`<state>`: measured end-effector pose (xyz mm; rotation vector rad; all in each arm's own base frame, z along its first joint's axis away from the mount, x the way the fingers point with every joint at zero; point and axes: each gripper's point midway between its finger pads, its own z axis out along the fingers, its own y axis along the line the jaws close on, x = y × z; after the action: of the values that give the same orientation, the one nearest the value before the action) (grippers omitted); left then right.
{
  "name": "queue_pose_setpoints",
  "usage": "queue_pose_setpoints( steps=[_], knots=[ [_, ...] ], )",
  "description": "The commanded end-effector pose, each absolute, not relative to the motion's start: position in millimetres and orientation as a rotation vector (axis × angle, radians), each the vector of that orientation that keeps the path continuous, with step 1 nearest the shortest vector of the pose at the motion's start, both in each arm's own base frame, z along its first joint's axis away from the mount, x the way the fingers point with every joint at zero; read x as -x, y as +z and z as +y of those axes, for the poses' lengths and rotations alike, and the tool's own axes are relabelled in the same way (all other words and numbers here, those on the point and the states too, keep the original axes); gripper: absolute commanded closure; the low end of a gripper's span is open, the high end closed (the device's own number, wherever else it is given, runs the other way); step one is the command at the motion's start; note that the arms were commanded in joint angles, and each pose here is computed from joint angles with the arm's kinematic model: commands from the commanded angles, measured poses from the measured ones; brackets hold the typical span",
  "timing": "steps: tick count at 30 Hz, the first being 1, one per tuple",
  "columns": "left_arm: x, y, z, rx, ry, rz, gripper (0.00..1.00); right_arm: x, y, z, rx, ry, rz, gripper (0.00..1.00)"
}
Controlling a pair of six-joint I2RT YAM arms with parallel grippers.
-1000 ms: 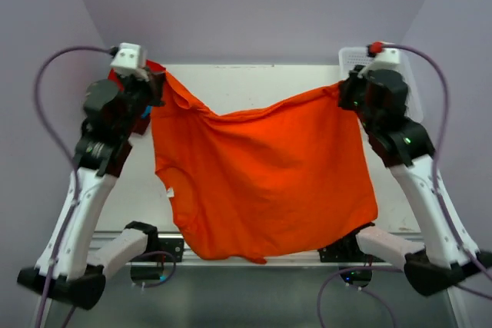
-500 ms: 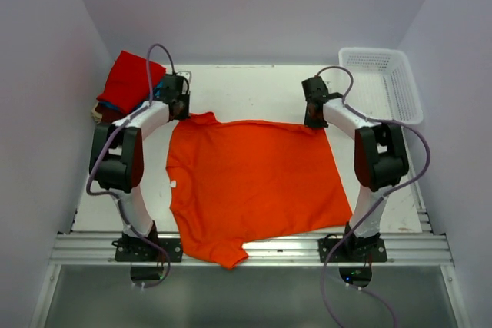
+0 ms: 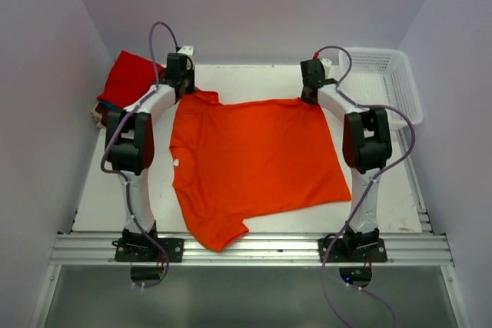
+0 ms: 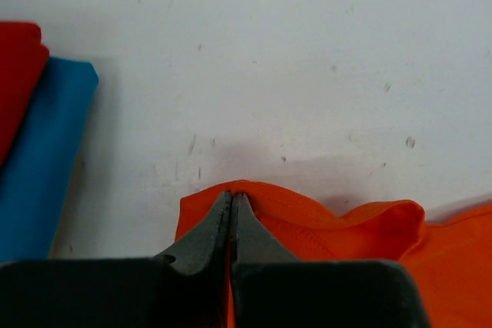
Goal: Fold and stack the t-shirts
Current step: Flatten out the tshirt
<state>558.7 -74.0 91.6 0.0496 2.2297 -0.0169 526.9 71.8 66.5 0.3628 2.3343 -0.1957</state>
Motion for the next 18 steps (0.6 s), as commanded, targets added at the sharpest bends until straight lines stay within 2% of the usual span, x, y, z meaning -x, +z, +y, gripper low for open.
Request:
queue_pose_setpoints(
  steps=[1,2,4,5,6,8,9,10,11,12,14,15,16,18],
  knots=[
    [-600,107,-74,-0.068,-0.035,2.157,1.0,-574,96,64,-0.395,-0.214,2.207,1.0],
    [-614,122,-75,-0.068,-0.036,2.121,1.0,-576,79,62,-0.389,-0.24,2.241,1.0],
    [-623,102,-77,-0.078,-0.048,2.155,1.0,-595,90,60,-0.401,-0.234,2.21,1.0],
    [-636,113,-75,-0.065,-0.065,2.121,1.0,-602,83,59,-0.408,-0.246,2.225,1.0],
    [-640,99,-73,-0.053,-0.078,2.14,0.93,-605,82,54,-0.422,-0.263,2.222,0.92],
    [-645,103,-67,-0.015,-0.099,2.128,0.54,-607,87,47,-0.442,-0.286,2.201,0.49],
    [-643,124,-66,-0.009,-0.099,2.088,0.05,-600,86,44,-0.44,-0.296,2.204,0.23],
    [-635,115,-66,-0.012,-0.104,2.07,0.0,-608,98,45,-0.447,-0.261,2.132,0.12],
    [-628,124,-65,-0.008,-0.105,2.034,0.0,-591,77,45,-0.428,-0.266,2.169,0.04],
    [-623,177,-65,-0.002,-0.12,1.91,0.0,-588,111,45,-0.43,-0.224,2.101,0.01],
    [-603,190,-67,0.005,-0.143,1.845,0.0,-584,135,46,-0.435,-0.17,2.029,0.01],
    [-590,226,-68,0.014,-0.15,1.781,0.0,-567,147,47,-0.432,-0.153,2.017,0.01],
    [-577,221,-70,0.029,-0.16,1.799,0.0,-563,162,49,-0.439,-0.117,1.969,0.01],
    [-555,247,-78,0.048,-0.139,1.773,0.0,-535,153,53,-0.417,-0.092,1.986,0.01]
  ],
)
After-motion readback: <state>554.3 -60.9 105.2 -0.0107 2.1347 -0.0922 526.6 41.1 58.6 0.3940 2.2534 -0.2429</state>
